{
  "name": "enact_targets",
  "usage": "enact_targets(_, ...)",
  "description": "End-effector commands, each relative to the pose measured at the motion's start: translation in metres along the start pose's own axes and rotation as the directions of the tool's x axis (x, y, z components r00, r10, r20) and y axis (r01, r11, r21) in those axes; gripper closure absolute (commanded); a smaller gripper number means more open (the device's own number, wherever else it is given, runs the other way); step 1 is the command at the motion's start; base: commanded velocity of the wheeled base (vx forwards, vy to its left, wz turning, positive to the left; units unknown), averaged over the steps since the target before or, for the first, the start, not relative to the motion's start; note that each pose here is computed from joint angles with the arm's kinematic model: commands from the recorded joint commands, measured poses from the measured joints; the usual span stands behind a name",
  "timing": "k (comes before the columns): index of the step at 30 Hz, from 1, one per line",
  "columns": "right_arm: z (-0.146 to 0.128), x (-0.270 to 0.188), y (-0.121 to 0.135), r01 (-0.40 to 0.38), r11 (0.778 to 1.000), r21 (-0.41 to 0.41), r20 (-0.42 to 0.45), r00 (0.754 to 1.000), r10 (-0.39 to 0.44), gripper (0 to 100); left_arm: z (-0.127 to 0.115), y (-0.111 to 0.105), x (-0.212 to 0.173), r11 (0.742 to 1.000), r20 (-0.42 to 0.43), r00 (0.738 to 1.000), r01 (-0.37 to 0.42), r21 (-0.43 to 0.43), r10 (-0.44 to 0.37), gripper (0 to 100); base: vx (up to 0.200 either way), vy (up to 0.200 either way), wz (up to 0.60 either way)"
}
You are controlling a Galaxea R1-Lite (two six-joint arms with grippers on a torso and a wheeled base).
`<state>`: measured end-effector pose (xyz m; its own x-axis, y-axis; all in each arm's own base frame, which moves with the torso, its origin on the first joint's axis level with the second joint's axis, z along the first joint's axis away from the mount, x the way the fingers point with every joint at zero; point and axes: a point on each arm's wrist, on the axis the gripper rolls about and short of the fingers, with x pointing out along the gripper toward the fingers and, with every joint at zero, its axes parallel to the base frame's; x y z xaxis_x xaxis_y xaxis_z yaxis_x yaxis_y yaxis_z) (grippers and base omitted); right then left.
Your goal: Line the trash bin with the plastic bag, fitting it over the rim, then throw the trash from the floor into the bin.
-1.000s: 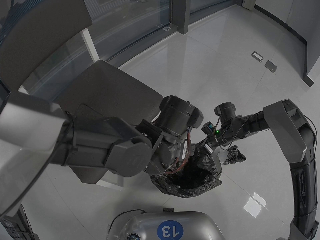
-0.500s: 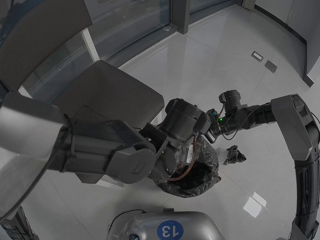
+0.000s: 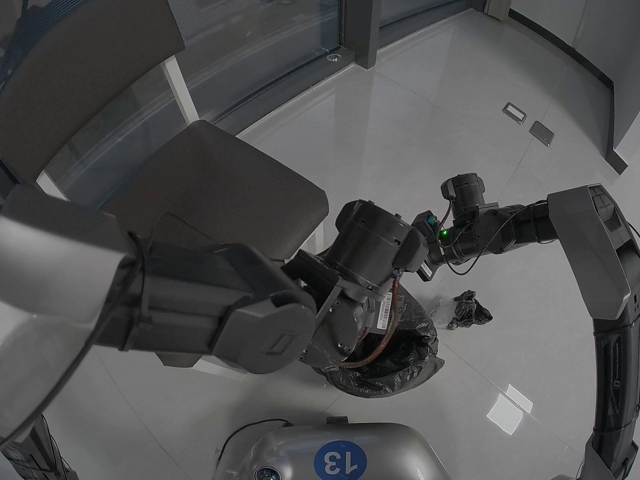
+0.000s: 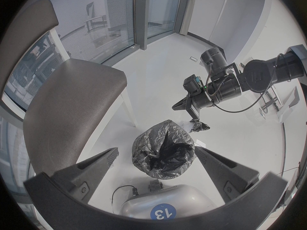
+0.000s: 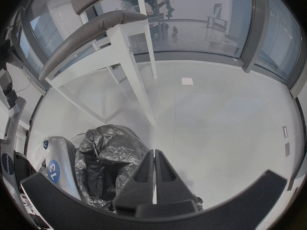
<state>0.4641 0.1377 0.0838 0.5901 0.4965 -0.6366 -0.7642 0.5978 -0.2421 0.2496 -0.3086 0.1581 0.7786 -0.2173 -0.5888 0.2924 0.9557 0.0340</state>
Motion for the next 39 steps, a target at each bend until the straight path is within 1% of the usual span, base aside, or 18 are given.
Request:
enact_targets(1, -0.005, -0.002, 0.006, -0.020, 1.000, 0.015, -0.022, 1.000, 0.020, 100, -0.004, -0.005, -0.003, 1.000, -0.003, 1.000, 0.003, 0.007, -0.003, 0, 0.000, 0.000, 0.00)
enact_targets(3, -0.012, -0.008, 0.011, -0.035, 0.999, 0.029, -0.049, 0.998, 0.037, 100, -0.008, -0.009, -0.005, 1.000, -0.010, 1.000, 0.011, 0.020, -0.011, 0, 0.000, 0.000, 0.00)
enact_targets(7, -0.042, -0.028, 0.018, -0.053, 0.995, 0.089, -0.131, 0.989, 0.065, 100, -0.018, -0.017, -0.009, 0.999, -0.031, 0.999, 0.021, 0.049, -0.019, 0, 0.000, 0.000, 0.00)
enact_targets(10, -0.059, -0.049, 0.017, -0.040, 0.991, 0.131, -0.169, 0.984, 0.062, 100, -0.022, -0.021, -0.016, 0.999, -0.025, 1.000, 0.017, 0.051, -0.016, 0, 0.000, 0.000, 0.00)
enact_targets(11, -0.059, -0.049, 0.017, -0.040, 0.991, 0.131, -0.169, 0.984, 0.062, 100, -0.022, -0.021, -0.016, 0.999, -0.025, 1.000, 0.017, 0.051, -0.016, 0, 0.000, 0.000, 0.00)
enact_targets(13, -0.074, -0.075, 0.015, -0.016, 0.985, 0.171, -0.199, 0.979, 0.051, 100, -0.020, -0.023, -0.026, 0.998, -0.008, 1.000, 0.023, 0.051, -0.023, 0, 0.000, 0.000, 0.00)
enact_targets(14, -0.074, -0.075, 0.015, -0.016, 0.985, 0.171, -0.199, 0.979, 0.051, 100, -0.020, -0.023, -0.026, 0.998, -0.008, 1.000, 0.023, 0.051, -0.023, 0, 0.000, 0.000, 0.00)
enact_targets(17, -0.093, -0.116, 0.017, 0.029, 0.974, 0.224, -0.231, 0.973, 0.024, 100, -0.006, -0.013, -0.042, 0.999, 0.037, 0.999, 0.036, 0.021, -0.036, 0, 0.000, 0.000, 0.00)
enact_targets(20, -0.106, -0.140, 0.022, 0.067, 0.964, 0.259, -0.264, 0.965, 0.004, 100, 0.007, 0.000, -0.050, 1.000, 0.071, 0.997, 0.029, -0.006, -0.028, 0, 0.000, 0.000, 0.00)
enact_targets(22, -0.108, -0.143, 0.023, 0.076, 0.962, 0.263, -0.270, 0.963, -0.002, 100, 0.009, 0.003, -0.050, 1.000, 0.074, 0.997, 0.025, -0.008, -0.024, 0, 0.000, 0.000, 0.00)
enact_targets(23, -0.116, -0.160, 0.026, 0.118, 0.954, 0.275, -0.288, 0.957, -0.035, 100, 0.018, 0.019, -0.047, 1.000, 0.085, 0.996, 0.000, -0.021, 0.002, 0, 0.000, 0.000, 0.00)
enact_targets(24, -0.117, -0.163, 0.027, 0.125, 0.953, 0.277, -0.287, 0.957, -0.042, 100, 0.020, 0.024, -0.045, 1.000, 0.084, 0.996, -0.008, -0.023, 0.010, 0, 0.000, 0.000, 0.00)
enact_targets(25, -0.119, -0.170, 0.029, 0.143, 0.950, 0.277, -0.279, 0.958, -0.062, 100, 0.026, 0.036, -0.041, 0.999, 0.085, 0.996, -0.030, -0.029, 0.032, 0, 0.000, 0.000, 0.00)
enact_targets(29, -0.124, -0.185, 0.036, 0.175, 0.944, 0.279, -0.266, 0.959, -0.099, 100, 0.038, 0.063, -0.036, 0.999, 0.090, 0.995, -0.051, -0.018, 0.053, 0, 0.000, 0.000, 0.00)
enact_targets(32, -0.122, -0.194, 0.042, 0.183, 0.942, 0.281, -0.257, 0.960, -0.110, 100, 0.042, 0.077, -0.037, 0.998, 0.084, 0.995, -0.057, -0.011, 0.058, 0, 0.000, 0.000, 0.00)
enact_targets(33, -0.122, -0.195, 0.043, 0.183, 0.941, 0.283, -0.257, 0.960, -0.110, 0, 0.043, 0.082, -0.037, 0.998, 0.083, 0.994, -0.064, -0.016, 0.065, 0, 0.000, 0.000, 0.00)
enact_targets(36, -0.130, -0.197, 0.043, 0.193, 0.934, 0.301, -0.275, 0.955, -0.109, 0, 0.038, 0.092, -0.033, 0.994, 0.034, 0.994, -0.105, 0.005, 0.105, 0, 0.000, 0.000, 0.00)
enact_targets(39, -0.137, -0.198, 0.038, 0.210, 0.926, 0.314, -0.286, 0.951, -0.119, 0, 0.036, 0.098, -0.034, 0.992, 0.006, 0.992, -0.123, 0.033, 0.123, 0, 0.000, 0.000, 0.00)
